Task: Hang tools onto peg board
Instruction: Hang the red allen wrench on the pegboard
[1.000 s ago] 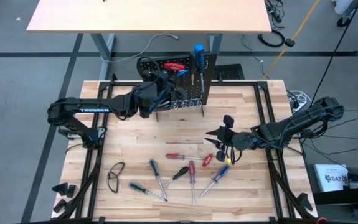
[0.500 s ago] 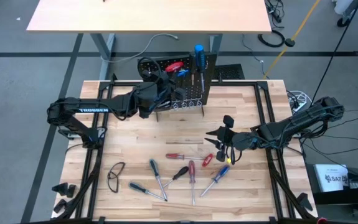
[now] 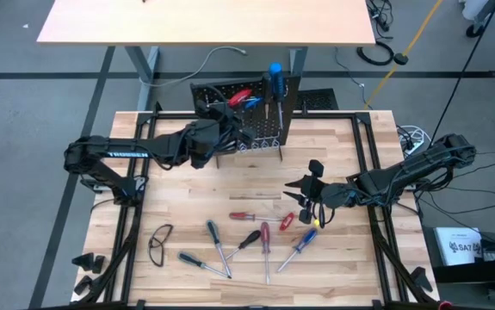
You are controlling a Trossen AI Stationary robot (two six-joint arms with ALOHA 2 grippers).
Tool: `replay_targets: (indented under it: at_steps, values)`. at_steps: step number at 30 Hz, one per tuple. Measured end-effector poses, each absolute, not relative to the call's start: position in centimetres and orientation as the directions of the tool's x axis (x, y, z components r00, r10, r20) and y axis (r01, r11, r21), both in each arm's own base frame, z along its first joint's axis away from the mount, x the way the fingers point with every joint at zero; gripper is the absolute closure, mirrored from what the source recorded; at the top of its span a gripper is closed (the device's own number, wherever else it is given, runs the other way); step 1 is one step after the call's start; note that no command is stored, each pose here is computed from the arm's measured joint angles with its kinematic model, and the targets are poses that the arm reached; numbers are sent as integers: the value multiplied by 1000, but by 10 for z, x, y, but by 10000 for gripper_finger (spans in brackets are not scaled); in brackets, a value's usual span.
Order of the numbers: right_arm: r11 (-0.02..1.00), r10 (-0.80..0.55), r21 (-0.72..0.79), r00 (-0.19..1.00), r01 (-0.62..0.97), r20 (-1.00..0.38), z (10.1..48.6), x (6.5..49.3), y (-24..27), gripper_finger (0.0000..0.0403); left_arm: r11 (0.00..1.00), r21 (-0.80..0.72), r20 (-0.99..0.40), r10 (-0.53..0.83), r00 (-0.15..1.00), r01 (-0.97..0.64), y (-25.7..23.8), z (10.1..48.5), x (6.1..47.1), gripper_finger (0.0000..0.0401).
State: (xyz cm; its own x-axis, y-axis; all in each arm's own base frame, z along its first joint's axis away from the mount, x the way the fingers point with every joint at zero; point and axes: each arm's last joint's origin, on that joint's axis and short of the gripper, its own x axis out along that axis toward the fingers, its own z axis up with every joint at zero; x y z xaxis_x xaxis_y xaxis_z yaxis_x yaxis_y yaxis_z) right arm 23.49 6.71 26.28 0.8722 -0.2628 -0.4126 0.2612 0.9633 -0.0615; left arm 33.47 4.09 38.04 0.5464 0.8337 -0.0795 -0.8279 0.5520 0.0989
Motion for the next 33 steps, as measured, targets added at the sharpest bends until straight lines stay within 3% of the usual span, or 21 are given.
replay_targets:
  at_steps: [33]
  values:
    - [962, -265, -61, 868, 264, -420, 262, 234, 67, 307, 568, 238, -148, 823, 548, -788, 35, 390, 308, 315]
